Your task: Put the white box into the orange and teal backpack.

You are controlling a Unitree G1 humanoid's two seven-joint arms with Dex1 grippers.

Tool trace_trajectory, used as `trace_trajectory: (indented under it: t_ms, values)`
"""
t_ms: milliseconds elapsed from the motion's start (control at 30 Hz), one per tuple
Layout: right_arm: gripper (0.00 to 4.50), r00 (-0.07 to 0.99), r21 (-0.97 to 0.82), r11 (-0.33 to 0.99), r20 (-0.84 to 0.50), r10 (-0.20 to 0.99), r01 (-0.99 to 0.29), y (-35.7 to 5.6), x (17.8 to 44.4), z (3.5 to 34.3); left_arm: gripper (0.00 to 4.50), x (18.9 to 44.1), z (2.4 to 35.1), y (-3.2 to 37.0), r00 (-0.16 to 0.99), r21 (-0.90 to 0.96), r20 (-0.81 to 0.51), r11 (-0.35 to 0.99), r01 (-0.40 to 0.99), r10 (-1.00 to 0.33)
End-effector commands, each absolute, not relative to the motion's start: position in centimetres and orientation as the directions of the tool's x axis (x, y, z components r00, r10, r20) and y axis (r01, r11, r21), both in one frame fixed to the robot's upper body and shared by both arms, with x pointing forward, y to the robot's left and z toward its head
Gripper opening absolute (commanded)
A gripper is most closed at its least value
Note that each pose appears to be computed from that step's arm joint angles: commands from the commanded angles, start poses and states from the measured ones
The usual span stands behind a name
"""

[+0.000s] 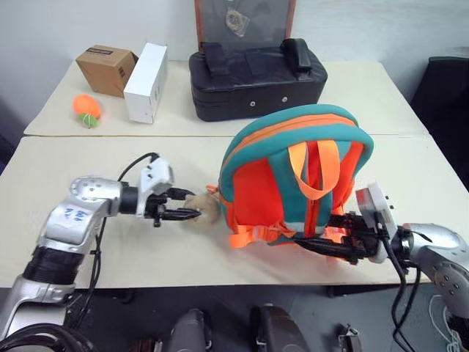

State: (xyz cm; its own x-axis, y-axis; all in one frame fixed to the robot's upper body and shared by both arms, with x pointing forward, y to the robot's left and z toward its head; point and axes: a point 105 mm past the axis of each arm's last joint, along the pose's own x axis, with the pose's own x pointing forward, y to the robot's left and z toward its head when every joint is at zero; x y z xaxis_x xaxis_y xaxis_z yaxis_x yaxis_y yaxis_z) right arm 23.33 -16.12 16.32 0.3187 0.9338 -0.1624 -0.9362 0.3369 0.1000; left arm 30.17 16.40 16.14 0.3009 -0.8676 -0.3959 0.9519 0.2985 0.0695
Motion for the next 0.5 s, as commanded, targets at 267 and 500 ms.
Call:
trace_trajectory:
  t_ms: [267, 500]
  values:
    - [4.5, 0.513, -0.009, 0.525, -0.231, 0.827, -0.851, -28.3, 23.2, 22.7, 4.47, 24.0, 24.0, 22.3, 0.432, 0.069, -0.285, 0.431, 0.9, -0.856]
    - [4.5, 0.545, -0.002, 0.551, -0.147, 0.825, -0.835, -30.5, 24.5, 25.8, 4.47, 22.6, 27.4, 23.2, 0.518, 0.119, -0.19, 0.504, 0.856, -0.834]
